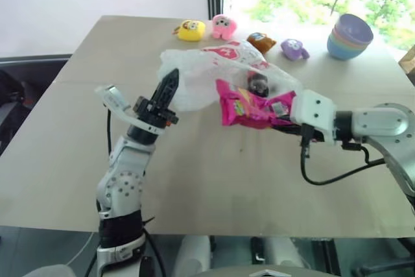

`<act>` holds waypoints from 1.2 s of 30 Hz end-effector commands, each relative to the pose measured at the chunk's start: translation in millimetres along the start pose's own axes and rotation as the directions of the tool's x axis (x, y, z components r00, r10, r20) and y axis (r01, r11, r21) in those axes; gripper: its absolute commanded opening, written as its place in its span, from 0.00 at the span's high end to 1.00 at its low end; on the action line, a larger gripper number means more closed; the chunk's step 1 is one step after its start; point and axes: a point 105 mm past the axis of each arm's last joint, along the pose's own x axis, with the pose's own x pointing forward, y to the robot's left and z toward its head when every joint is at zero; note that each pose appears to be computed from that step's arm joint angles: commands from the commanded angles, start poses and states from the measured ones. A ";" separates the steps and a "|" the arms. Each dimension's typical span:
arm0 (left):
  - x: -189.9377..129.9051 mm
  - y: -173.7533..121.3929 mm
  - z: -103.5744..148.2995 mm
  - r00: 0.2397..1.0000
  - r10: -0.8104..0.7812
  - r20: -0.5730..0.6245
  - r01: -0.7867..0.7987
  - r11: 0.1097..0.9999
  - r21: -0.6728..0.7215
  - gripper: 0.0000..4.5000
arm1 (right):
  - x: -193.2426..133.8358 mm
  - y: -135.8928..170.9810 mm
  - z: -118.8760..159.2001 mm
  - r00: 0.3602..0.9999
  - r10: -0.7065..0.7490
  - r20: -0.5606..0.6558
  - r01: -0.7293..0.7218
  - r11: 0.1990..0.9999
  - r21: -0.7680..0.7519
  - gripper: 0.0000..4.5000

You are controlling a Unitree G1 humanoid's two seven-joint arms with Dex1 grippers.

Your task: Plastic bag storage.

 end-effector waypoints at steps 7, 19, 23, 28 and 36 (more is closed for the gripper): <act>3.1 -37.7 -0.8 0.982 -0.181 -0.044 0.180 0.983 -0.038 1.00 | 72.6 -62.4 12.2 0.961 -0.264 0.078 0.266 0.964 -0.019 0.99; 8.9 -23.1 -2.3 0.992 -0.118 -0.035 0.118 0.993 -0.025 1.00 | 139.6 -110.7 31.1 0.860 -0.472 0.192 0.509 0.814 -0.281 0.82; 6.6 -18.2 0.0 0.996 -0.084 -0.018 0.083 0.996 -0.018 1.00 | 136.5 -81.5 12.2 0.906 -0.369 0.208 0.392 0.917 -0.078 0.41; 4.0 -17.6 -4.3 0.998 -0.056 -0.023 0.056 0.998 -0.017 1.00 | 91.7 -0.6 7.1 0.955 -0.015 0.297 0.028 0.999 -0.042 0.00; 1.5 -17.8 -6.1 0.999 -0.039 -0.023 0.038 0.999 -0.022 1.00 | 22.7 -42.4 5.6 0.821 -0.467 0.328 0.484 0.874 0.033 0.00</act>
